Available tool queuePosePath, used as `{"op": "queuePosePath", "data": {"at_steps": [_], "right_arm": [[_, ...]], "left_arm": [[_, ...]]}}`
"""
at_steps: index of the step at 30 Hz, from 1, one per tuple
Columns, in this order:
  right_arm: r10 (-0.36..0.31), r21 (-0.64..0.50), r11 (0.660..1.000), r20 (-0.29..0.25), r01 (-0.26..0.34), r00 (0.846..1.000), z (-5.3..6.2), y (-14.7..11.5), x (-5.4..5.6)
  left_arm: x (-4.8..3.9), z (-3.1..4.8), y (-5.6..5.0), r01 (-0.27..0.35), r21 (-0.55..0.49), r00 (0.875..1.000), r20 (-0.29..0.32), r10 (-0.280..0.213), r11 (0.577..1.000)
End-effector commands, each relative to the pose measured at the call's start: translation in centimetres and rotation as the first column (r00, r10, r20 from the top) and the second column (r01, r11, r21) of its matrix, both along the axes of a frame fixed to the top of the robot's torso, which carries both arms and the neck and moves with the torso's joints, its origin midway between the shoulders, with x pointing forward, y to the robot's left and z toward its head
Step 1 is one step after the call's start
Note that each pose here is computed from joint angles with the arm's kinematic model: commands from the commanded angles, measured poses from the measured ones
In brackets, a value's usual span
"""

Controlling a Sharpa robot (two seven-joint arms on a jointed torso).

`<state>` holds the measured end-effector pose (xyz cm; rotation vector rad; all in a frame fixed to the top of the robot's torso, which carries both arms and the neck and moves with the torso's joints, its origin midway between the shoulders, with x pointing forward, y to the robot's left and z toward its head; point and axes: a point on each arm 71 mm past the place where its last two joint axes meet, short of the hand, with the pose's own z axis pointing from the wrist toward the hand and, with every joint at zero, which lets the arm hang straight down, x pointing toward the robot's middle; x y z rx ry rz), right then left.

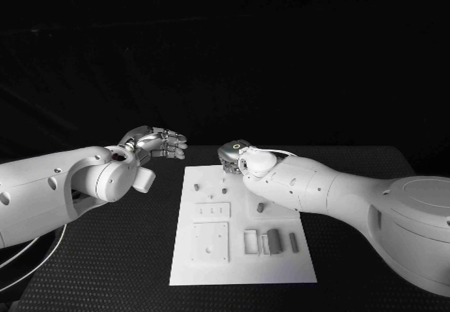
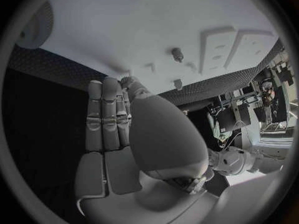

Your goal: Assemble the parts on the task board

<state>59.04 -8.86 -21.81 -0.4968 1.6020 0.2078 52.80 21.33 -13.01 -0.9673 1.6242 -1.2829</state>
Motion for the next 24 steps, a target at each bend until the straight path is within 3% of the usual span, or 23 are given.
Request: {"op": "queuePosePath", "data": {"at_steps": [1,24], "right_arm": [[-0.001,-0.002,1.000,-0.006,0.001,1.000,-0.13,0.21,-0.10],[0.008,0.010,1.000,-0.042,-0.007,0.999,-0.41,0.62,-0.45]], "left_arm": [[0.04,0.25,-0.24,0.009,-0.004,1.000,0.017,-0.009,1.000],[0.08,0.21,0.00,0.005,0.000,1.000,0.011,-0.005,1.000]]}}
